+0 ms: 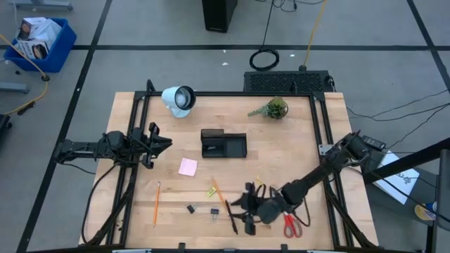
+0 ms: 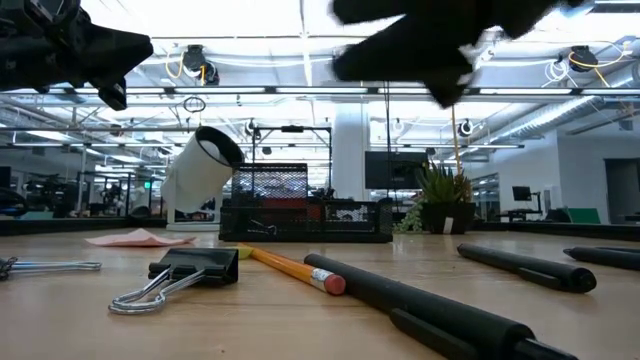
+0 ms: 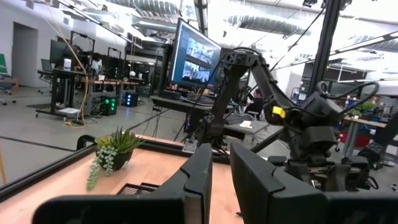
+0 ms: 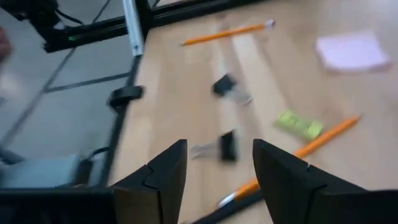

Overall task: Pick and place office supplies into organizer
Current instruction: Put the red scissors into the black desk organizer

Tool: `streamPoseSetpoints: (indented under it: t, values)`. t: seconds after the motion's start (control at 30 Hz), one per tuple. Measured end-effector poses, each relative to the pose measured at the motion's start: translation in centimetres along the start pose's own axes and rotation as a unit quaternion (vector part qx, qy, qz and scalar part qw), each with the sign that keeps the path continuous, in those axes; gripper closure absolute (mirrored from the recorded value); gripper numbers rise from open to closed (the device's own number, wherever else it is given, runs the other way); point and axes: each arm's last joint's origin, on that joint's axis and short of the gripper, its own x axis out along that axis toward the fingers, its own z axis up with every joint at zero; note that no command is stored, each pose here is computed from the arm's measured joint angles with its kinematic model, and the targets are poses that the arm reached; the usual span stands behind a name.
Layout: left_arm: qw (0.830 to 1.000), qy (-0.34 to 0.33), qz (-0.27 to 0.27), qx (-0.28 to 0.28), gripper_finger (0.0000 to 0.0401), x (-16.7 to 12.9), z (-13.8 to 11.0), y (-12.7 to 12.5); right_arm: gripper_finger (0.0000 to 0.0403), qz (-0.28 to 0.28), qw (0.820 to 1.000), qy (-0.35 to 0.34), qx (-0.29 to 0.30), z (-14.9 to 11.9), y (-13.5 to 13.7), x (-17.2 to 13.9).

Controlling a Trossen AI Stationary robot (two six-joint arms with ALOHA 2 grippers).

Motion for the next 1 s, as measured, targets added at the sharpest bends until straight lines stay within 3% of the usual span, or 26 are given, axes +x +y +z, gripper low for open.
streamPoseSetpoints:
  t: [0.17, 0.27, 0.5, 0.63, 0.8, 0.9, 1.0]
  values:
    - [1.000, 0.002, 0.000, 0.008, 0.0339, 0.0, 0.0, 0.0, 0.0245, 0.046, 0.998, -0.003, 0.032, -0.2, 3.3, -1.9]
    - [1.000, 0.003, 0.001, 0.010, 0.0339, 0.0, -0.1, 0.0, 0.0254, 0.038, 0.999, 0.000, 0.036, -0.5, 4.6, -2.7]
    - [1.000, 0.003, 0.000, 0.009, 0.0339, 0.0, -0.1, 0.0, 0.0274, 0.006, 0.988, 0.104, 0.110, -3.4, 6.3, -5.0]
    - [1.000, 0.003, 0.000, 0.010, 0.0339, 0.0, -0.1, 0.0, 0.0283, -0.020, 0.961, 0.210, 0.179, -5.7, 6.5, -6.5]
    - [1.000, -0.003, 0.008, 0.015, 0.0339, 0.0, 0.0, 0.0, 0.0289, -0.059, 0.907, 0.326, 0.262, -7.2, 6.2, -7.5]
    - [1.000, -0.005, 0.022, 0.014, 0.0339, 0.0, 0.1, 0.1, 0.0289, -0.080, 0.881, 0.355, 0.302, -7.0, 5.9, -7.8]
    - [1.000, -0.006, 0.026, 0.015, 0.0339, 0.0, 0.1, 0.1, 0.0289, -0.088, 0.870, 0.360, 0.326, -6.6, 5.6, -7.6]
